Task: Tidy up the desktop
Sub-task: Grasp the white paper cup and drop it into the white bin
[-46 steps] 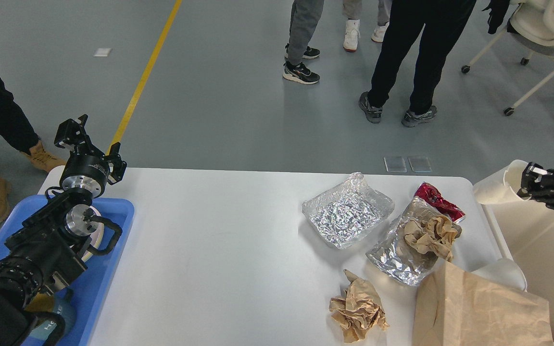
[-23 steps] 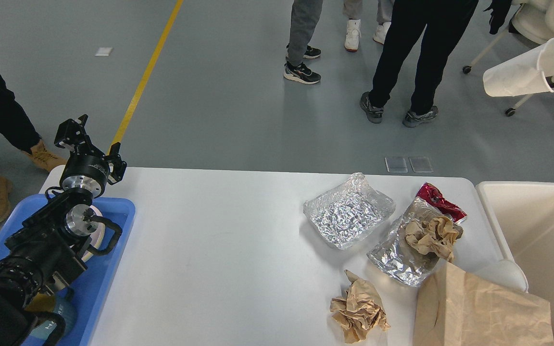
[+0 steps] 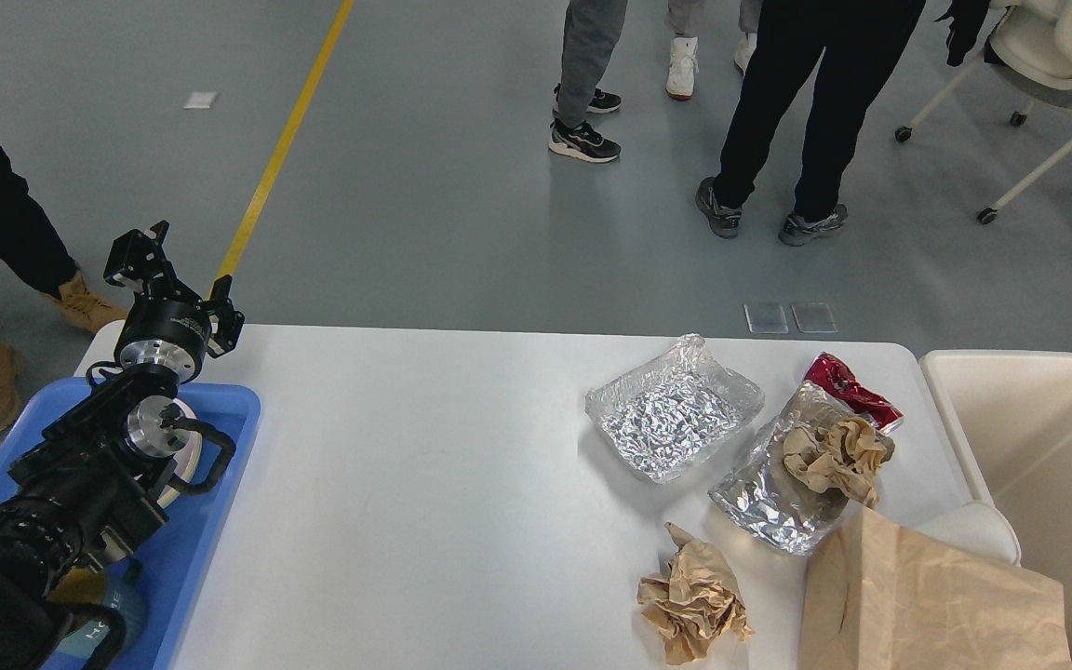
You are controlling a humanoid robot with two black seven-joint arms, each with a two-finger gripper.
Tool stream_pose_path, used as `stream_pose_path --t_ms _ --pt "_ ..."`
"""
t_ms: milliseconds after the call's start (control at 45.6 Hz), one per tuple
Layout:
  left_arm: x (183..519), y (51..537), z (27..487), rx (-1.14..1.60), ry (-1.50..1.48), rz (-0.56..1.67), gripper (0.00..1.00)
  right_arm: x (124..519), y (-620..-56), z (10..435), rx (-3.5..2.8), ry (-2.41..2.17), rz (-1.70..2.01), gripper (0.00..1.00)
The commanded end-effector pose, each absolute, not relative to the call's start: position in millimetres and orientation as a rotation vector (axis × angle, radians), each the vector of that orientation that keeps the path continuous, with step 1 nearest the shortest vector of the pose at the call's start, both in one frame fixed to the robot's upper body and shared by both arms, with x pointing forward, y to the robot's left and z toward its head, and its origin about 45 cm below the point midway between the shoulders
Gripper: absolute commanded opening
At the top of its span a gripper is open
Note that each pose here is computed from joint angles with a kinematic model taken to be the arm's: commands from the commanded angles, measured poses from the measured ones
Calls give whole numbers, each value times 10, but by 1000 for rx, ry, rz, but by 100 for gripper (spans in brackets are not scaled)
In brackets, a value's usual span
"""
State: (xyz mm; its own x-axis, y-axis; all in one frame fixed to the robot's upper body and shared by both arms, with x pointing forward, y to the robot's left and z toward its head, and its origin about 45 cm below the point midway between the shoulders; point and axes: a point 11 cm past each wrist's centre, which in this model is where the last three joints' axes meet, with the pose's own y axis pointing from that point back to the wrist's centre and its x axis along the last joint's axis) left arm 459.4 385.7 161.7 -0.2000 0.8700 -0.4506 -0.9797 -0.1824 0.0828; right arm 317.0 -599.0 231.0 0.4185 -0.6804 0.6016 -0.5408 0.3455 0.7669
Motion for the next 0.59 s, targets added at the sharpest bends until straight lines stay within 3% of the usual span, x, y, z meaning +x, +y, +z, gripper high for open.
stream_pose_path --t_ms 0,22,110,132,570 --pt "4594 3856 1617 -352 414 1737 96 2872 -5975 1852 1285 -1156 -216 0" --pt "4594 3856 1615 -351 415 1737 96 2848 -5964 1787 1283 -1144 -224 9" --pt "4594 3856 1617 -352 414 1737 96 2857 -5978 1640 1255 -1135 -208 95" --pt "4594 3856 1617 -352 414 1737 96 2891 -5969 1624 1254 -1142 -200 100" --pt "4594 3856 1617 -352 414 1737 96 2961 -5756 1399 1291 -1087 -202 100"
